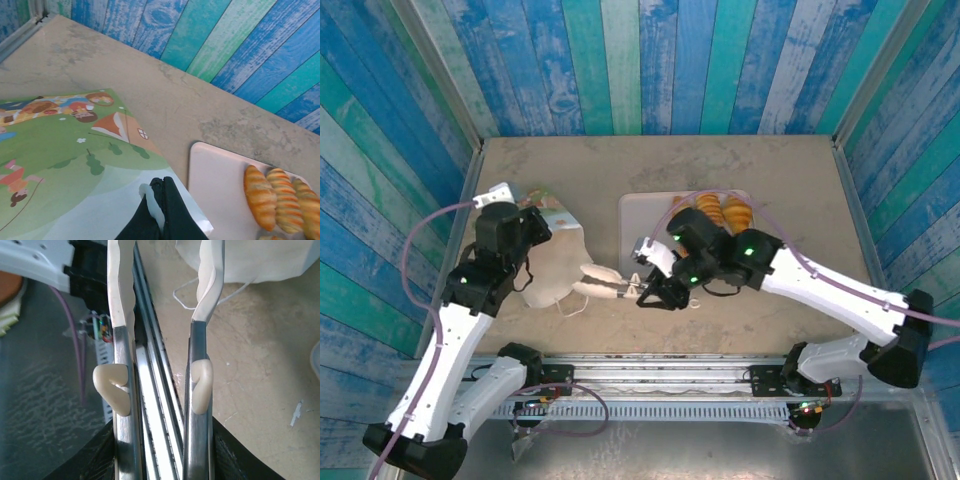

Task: Take the fake bread out of the paper bag

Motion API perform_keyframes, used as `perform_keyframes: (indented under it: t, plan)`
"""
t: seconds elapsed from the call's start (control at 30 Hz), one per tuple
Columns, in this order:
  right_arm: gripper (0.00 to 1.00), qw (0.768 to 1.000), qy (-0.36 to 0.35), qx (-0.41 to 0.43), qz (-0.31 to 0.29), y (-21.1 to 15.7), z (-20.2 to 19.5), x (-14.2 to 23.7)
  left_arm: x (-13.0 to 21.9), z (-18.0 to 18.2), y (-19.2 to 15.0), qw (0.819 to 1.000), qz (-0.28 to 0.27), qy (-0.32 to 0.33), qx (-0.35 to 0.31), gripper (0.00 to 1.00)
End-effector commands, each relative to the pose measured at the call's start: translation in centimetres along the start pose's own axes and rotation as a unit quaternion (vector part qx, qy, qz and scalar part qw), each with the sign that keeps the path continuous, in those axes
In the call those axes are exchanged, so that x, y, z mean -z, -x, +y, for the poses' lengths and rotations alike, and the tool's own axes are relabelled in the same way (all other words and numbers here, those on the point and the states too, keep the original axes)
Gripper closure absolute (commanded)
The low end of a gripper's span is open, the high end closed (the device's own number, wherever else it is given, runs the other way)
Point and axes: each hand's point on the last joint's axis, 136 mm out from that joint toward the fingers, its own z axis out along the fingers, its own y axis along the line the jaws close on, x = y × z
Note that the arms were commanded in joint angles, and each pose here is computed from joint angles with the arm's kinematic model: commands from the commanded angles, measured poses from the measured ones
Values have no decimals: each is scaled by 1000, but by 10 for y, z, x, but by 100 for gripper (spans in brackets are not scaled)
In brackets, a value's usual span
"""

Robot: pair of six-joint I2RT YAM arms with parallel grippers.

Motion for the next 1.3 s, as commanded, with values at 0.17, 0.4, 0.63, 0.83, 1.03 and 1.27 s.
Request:
perform_keyframes:
  t: [0.17, 0.4, 0.63, 0.83, 1.03, 1.27]
  plan:
    - [59, 997, -77, -7, -3, 32, -24, -57, -7, -26, 7, 998, 0, -60, 21, 100]
    - [59, 992, -124, -11, 1, 54, -48, -94, -13, -32, 5, 997, 10, -71, 21, 100]
    - [59, 989, -146, -6, 17, 62, -65, -125, -11, -34, 8, 997, 4, -76, 19, 100]
    - [58, 988, -157, -4, 17, 73, -74, -148, -13, -41, 9, 996, 7, -90, 15, 100]
    - [58, 982, -185, 13, 23, 81, -90, -162, -18, -49, 5, 994, 25, -105, 0, 100]
    - [56, 978, -203, 34, 27, 86, -103, -177, -17, -49, 9, 994, 17, -105, 0, 100]
